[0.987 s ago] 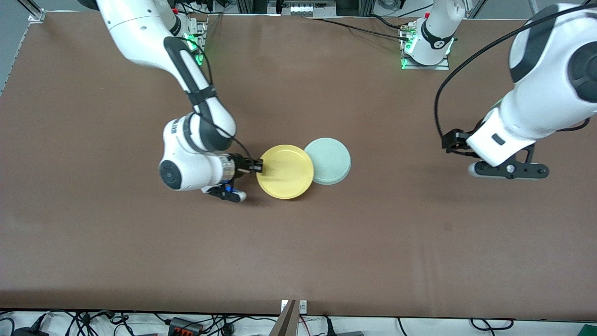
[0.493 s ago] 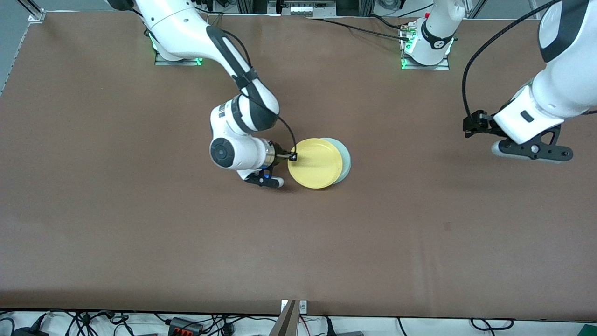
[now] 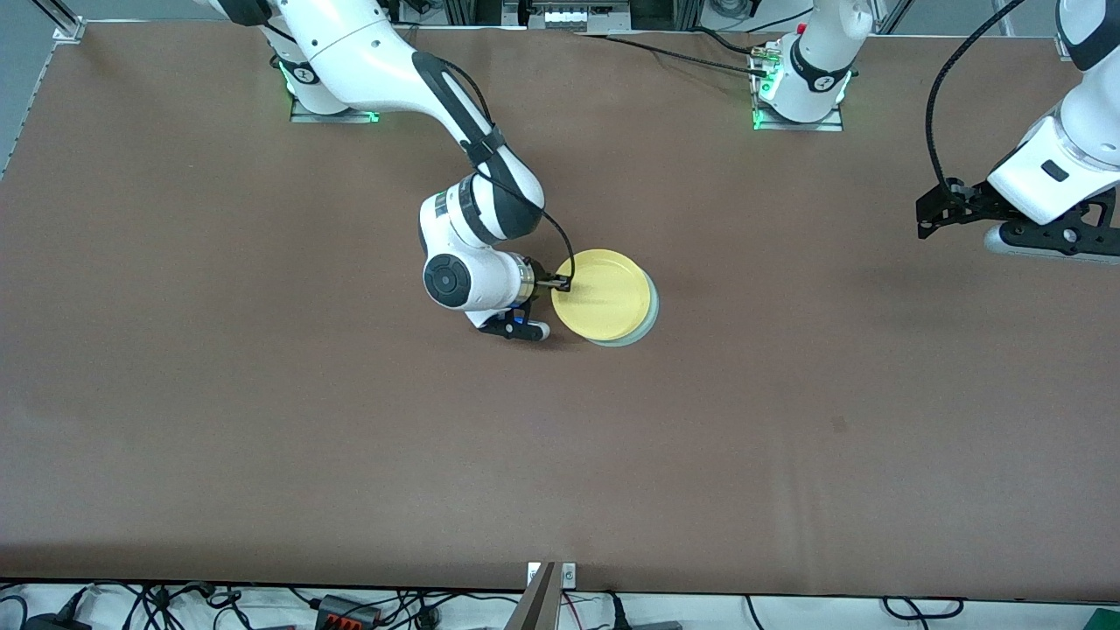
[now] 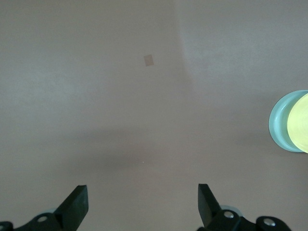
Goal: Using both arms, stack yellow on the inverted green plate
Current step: 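Lower the yellow plate onto the inverted green plate with the right gripper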
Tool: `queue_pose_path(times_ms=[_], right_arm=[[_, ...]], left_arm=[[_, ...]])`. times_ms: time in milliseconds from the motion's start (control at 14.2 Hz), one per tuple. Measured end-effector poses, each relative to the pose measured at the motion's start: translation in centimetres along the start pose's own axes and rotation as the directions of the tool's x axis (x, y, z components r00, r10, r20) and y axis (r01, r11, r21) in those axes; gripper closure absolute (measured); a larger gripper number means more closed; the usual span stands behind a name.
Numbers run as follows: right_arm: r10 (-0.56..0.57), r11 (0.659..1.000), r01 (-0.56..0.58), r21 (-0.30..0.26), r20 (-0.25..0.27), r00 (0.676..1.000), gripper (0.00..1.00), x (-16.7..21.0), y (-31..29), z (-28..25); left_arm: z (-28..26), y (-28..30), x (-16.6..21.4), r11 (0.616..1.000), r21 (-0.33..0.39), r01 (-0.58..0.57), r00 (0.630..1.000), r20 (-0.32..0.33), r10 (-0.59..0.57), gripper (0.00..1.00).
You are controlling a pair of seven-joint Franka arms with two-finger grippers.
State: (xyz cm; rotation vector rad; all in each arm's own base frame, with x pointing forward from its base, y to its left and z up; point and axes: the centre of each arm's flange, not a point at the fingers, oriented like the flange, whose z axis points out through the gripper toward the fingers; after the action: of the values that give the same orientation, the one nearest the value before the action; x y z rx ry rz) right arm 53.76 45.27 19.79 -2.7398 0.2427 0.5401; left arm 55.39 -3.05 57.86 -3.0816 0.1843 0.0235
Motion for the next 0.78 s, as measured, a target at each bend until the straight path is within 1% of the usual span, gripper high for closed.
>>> queue_pose_path(times_ms=[141, 211, 352, 564, 775], right_arm=[[0.002, 1.0, -0.002, 0.017, 0.001, 1.0, 0.97, -0.3, -0.4, 0.4], [0.009, 0.999, -0.01, 0.032, 0.005, 1.0, 0.97, -0.4, -0.6, 0.6], [0.016, 0.999, -0.016, 0.04, 0.009, 1.0, 0.97, -0.4, -0.6, 0.8], [0.018, 0.999, -0.018, 0.044, 0.008, 1.0, 0.97, -0.4, -0.7, 0.8], [0.018, 0.999, -0.018, 0.049, 0.007, 1.0, 0.97, -0.5, -0.8, 0.8]], left_arm=[[-0.4, 0.1, -0.1, 1.0, -0.008, 0.0, 1.0, -0.008, 0.0, 0.0], [-0.4, 0.0, -0.2, 0.999, -0.03, 0.01, 1.0, -0.01, -0.01, 0.0], [-0.2, -1.4, -0.3, 0.997, -0.059, 0.04, 0.999, -0.008, -0.04, 0.0], [0.0, -2.5, -0.4, 0.997, -0.063, 0.05, 0.999, -0.005, -0.051, 0.0], [-0.2, -1.2, -0.4, 0.998, -0.062, 0.027, 1.0, -0.005, -0.028, 0.0]])
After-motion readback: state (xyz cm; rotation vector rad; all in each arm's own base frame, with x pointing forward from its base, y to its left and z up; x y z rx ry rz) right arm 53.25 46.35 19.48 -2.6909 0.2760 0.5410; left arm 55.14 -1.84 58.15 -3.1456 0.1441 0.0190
